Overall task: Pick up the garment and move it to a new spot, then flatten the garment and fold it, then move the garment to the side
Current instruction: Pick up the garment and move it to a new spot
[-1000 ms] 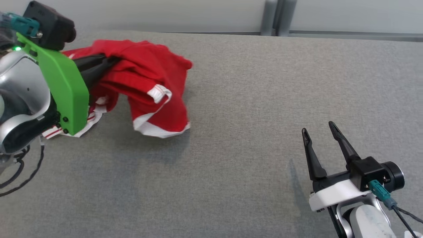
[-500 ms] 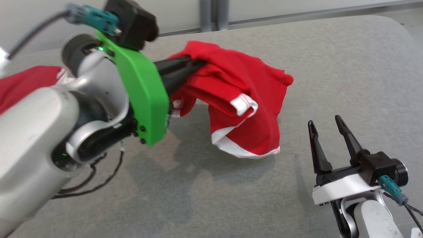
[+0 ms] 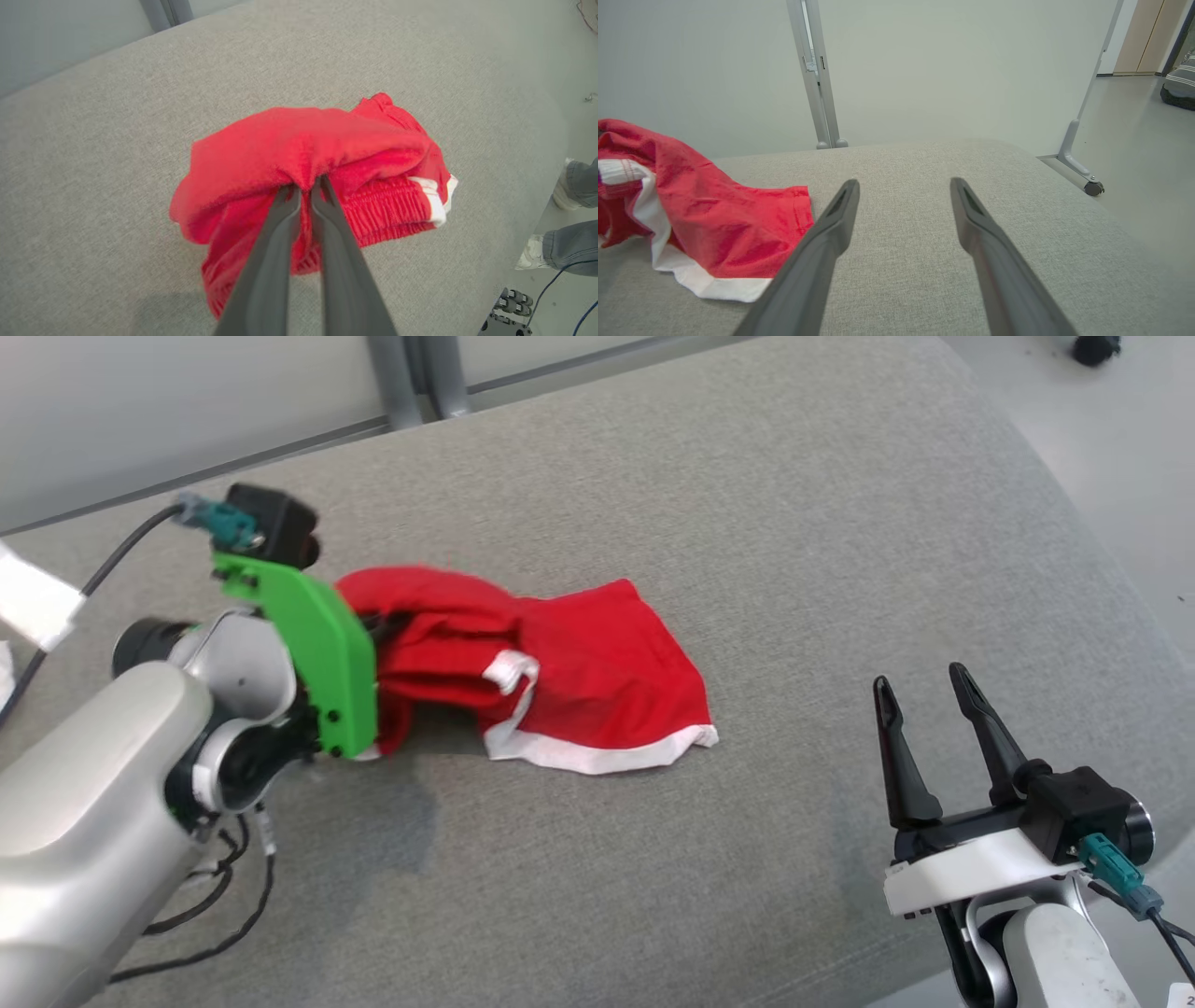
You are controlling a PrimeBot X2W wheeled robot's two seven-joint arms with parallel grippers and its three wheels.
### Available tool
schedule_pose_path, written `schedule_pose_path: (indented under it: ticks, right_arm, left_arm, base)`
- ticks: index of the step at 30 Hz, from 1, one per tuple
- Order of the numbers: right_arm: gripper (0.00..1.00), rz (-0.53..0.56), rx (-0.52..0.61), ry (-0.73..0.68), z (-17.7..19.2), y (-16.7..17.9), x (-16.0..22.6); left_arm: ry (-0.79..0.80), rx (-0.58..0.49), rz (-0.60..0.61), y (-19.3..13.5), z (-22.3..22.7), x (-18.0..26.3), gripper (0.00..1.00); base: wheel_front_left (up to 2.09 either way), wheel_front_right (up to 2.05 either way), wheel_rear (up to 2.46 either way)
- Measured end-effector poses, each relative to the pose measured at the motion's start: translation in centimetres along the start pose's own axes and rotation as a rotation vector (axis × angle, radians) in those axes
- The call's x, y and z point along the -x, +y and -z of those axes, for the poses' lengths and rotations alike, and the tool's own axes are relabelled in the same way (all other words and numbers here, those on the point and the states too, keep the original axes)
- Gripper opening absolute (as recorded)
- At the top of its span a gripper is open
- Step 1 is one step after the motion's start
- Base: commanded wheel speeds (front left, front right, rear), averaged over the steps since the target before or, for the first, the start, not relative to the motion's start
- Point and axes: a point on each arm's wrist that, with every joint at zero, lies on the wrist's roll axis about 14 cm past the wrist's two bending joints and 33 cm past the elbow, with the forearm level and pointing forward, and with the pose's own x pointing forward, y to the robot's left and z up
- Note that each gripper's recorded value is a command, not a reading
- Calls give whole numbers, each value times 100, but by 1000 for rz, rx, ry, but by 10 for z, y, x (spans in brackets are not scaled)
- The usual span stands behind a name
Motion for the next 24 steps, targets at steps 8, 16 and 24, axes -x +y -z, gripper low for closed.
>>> schedule_pose_path:
  ticks: [8,16,24]
  right_arm:
    - [100,-23,17,35,11,7,-4]
    - [100,-63,21,29,13,19,-16]
    - [100,-57,35,39,15,16,-4]
  left_arm:
    - [100,157,-87,53,42,-11,52]
    - [1,179,-47,62,26,10,100]
    - [-294,190,-168,77,12,86,100]
  base:
    - [0,0,0]
    - [0,0,0]
    - [0,0,0]
